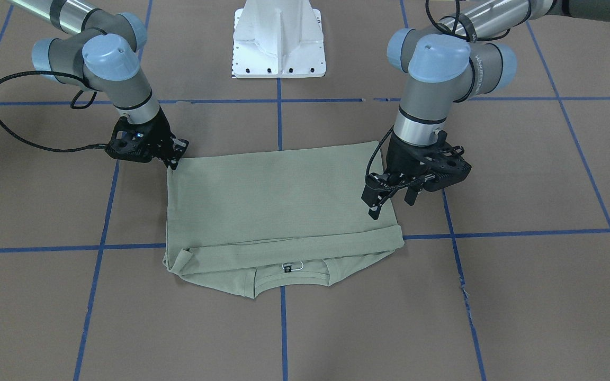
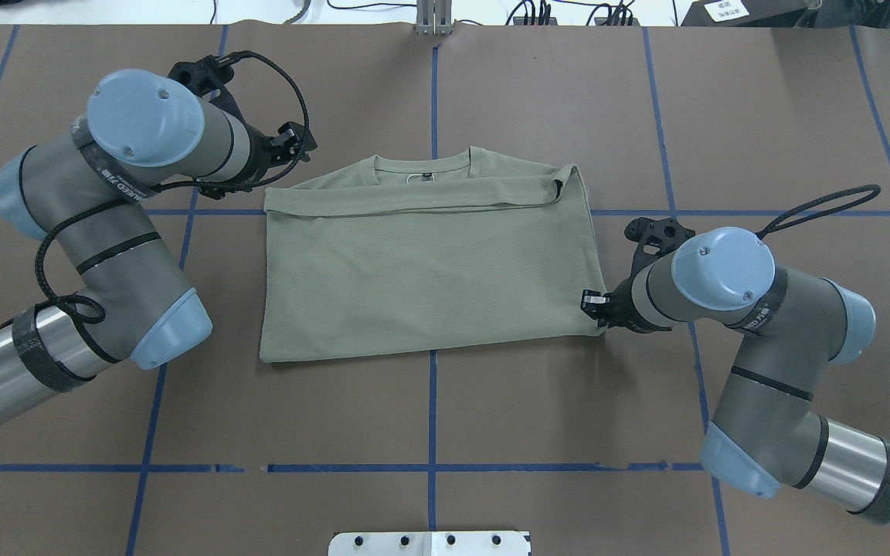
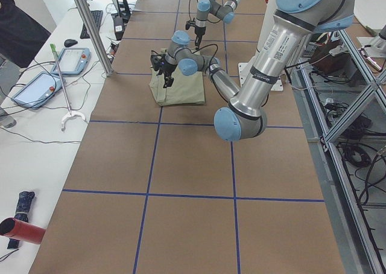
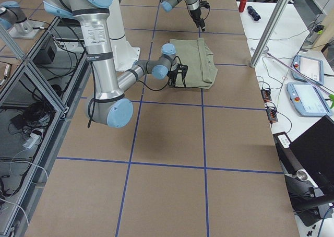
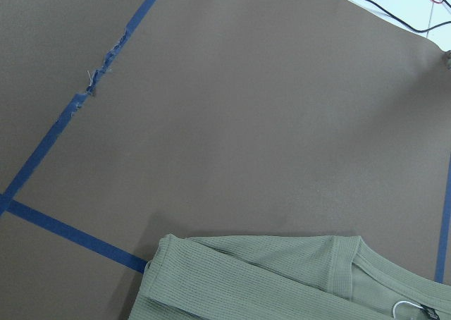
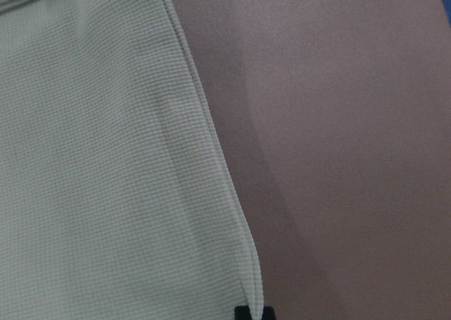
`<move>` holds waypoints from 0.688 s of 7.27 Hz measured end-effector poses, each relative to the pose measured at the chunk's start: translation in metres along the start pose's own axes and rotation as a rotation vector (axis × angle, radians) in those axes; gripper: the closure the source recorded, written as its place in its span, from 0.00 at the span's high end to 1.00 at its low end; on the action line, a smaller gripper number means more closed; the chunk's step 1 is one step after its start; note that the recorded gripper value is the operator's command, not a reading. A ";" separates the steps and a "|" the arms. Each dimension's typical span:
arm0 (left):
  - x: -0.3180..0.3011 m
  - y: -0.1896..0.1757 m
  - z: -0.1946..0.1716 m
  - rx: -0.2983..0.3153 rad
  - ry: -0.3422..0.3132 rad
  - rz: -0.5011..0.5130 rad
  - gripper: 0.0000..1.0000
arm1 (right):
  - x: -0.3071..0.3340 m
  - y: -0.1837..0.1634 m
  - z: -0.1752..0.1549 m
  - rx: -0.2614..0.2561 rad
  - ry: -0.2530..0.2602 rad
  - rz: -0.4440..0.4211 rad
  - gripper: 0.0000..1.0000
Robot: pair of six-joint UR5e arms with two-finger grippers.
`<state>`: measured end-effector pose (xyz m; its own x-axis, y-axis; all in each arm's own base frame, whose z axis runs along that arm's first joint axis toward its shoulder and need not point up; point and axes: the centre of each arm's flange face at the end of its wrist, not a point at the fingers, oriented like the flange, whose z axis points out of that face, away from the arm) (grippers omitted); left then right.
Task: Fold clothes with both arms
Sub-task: 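Drag the folded shirt with the right gripper away from the left arm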
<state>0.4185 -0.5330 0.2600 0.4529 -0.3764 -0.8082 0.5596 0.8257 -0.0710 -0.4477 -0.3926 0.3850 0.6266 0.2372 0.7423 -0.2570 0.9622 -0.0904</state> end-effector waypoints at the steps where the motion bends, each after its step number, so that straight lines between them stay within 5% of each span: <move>1: 0.001 0.001 -0.002 0.000 0.004 0.000 1.00 | 0.003 0.000 -0.002 -0.001 0.000 0.001 0.00; 5: 0.003 0.002 -0.007 -0.001 0.013 -0.001 1.00 | 0.055 0.034 -0.051 -0.053 -0.017 -0.018 0.00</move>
<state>0.4158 -0.5296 0.2535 0.4427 -0.3720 -0.8159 0.5598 0.8254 -0.0725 -0.3845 -0.3397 0.3893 0.6179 0.2182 0.7554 -0.2061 0.9721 -0.1122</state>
